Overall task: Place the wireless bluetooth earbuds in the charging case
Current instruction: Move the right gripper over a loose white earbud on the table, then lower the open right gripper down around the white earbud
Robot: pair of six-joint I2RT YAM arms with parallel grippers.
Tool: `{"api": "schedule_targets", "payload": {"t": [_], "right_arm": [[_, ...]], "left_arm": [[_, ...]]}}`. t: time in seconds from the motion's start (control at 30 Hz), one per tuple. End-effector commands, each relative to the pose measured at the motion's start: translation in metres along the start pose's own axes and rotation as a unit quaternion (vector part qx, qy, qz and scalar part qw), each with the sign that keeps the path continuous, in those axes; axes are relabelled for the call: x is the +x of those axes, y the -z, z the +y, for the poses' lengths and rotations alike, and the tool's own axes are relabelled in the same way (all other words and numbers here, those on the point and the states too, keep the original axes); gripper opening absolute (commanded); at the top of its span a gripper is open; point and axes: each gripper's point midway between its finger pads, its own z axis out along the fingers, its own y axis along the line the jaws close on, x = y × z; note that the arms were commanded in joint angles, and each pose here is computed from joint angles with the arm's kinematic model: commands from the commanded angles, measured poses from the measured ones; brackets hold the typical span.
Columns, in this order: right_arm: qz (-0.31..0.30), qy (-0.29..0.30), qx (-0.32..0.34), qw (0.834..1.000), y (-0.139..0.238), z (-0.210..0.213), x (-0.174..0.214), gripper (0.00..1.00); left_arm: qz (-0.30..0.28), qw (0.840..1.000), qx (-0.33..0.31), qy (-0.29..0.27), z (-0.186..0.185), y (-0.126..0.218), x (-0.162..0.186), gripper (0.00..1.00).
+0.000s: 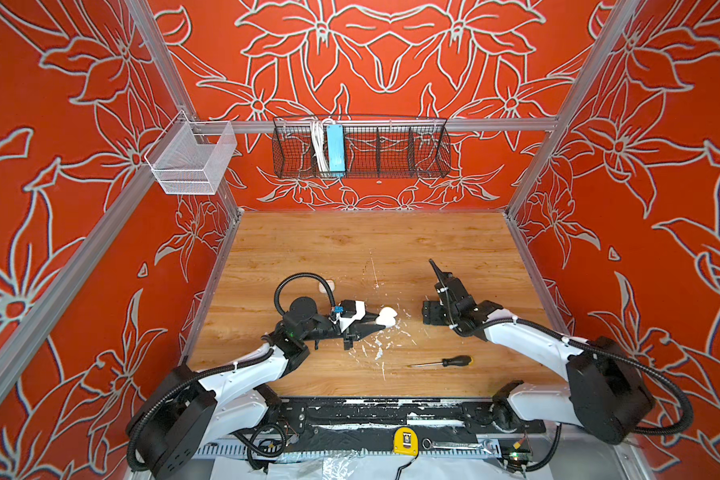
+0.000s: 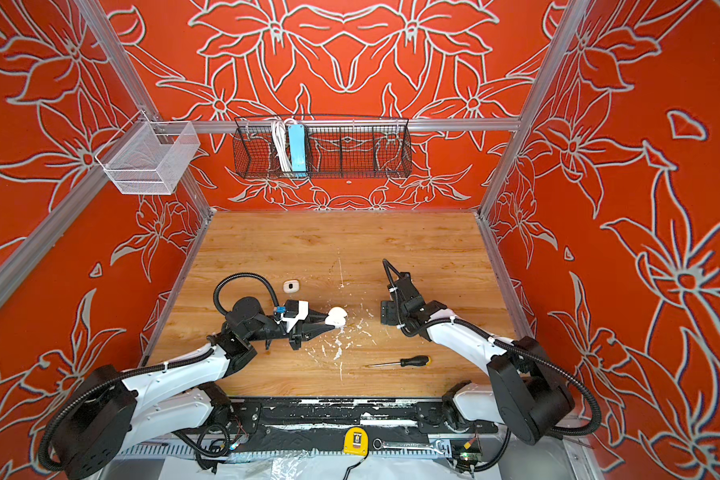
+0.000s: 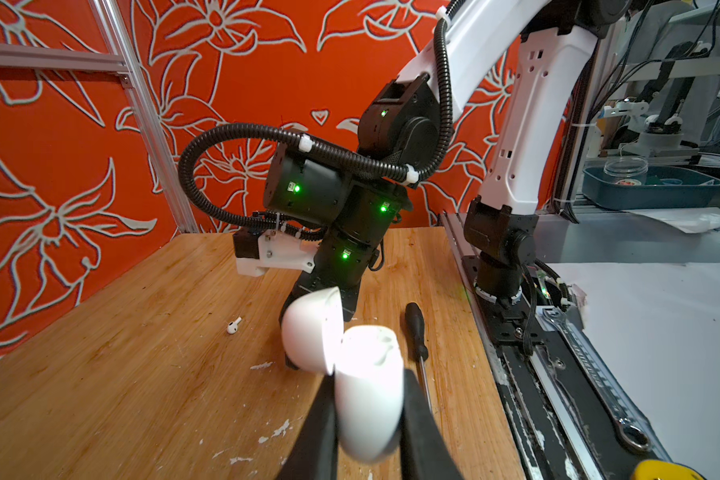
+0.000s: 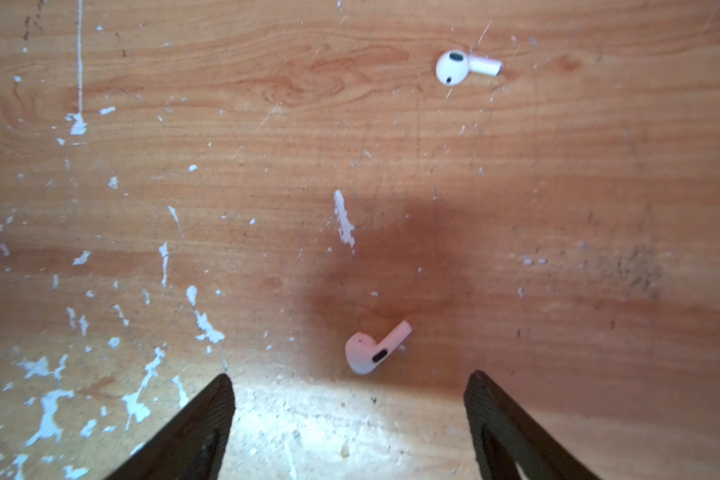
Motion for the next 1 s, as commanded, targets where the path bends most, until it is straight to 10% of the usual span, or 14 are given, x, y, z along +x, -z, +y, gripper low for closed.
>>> {"api": "schedule_targets", "payload": {"t": [0.0,0.97], "right_arm": [[-0.005,0.011,-0.009,1.000,-0.007,0.011,-0.019,0.90],[0.054,0.032,-0.019,0.998,-0.008,0.018,0.028,0.85]], "left_arm": [[-0.015,1.000,0.002,-0.026,-0.001,-0.001,-0.014,0.00],[-0.017,0.999,0.004,-0.034,-0.004,-0.001,-0.019,0.00]]}}
